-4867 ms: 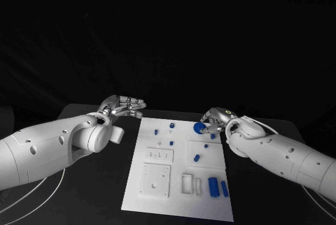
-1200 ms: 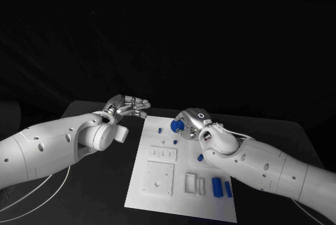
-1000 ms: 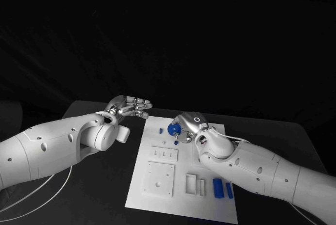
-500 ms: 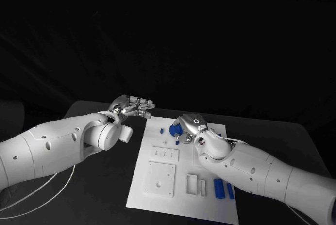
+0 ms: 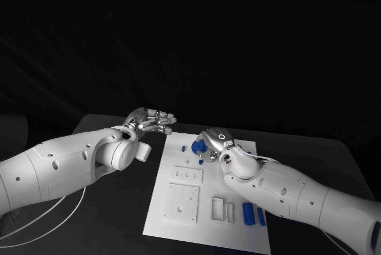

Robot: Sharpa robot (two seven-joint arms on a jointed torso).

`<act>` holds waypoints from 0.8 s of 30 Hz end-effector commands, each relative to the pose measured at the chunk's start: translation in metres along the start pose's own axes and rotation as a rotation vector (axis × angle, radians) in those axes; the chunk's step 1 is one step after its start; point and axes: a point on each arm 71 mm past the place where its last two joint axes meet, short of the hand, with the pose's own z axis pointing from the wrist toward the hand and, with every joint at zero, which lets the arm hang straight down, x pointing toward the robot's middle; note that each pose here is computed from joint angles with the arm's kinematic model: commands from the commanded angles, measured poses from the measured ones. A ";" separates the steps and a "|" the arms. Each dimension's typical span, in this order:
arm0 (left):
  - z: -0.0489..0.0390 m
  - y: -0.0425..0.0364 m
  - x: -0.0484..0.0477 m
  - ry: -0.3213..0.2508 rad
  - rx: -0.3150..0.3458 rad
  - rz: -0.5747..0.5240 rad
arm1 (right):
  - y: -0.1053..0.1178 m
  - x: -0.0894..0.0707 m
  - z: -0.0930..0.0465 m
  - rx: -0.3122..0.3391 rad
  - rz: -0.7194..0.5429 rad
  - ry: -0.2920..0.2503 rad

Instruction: Assemble the parts on the task board

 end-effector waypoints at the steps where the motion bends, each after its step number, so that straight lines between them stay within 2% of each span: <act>1: 0.0005 -0.0014 0.0030 0.020 0.007 -0.002 | -0.001 0.007 -0.001 -0.004 0.004 0.052; 12: 0.0006 -0.0010 0.0034 0.023 0.001 -0.003 | 0.003 0.007 -0.001 -0.014 0.024 0.072; 24: 0.0005 -0.0006 0.0017 0.018 -0.001 -0.002 | -0.003 0.008 -0.001 0.001 0.034 0.066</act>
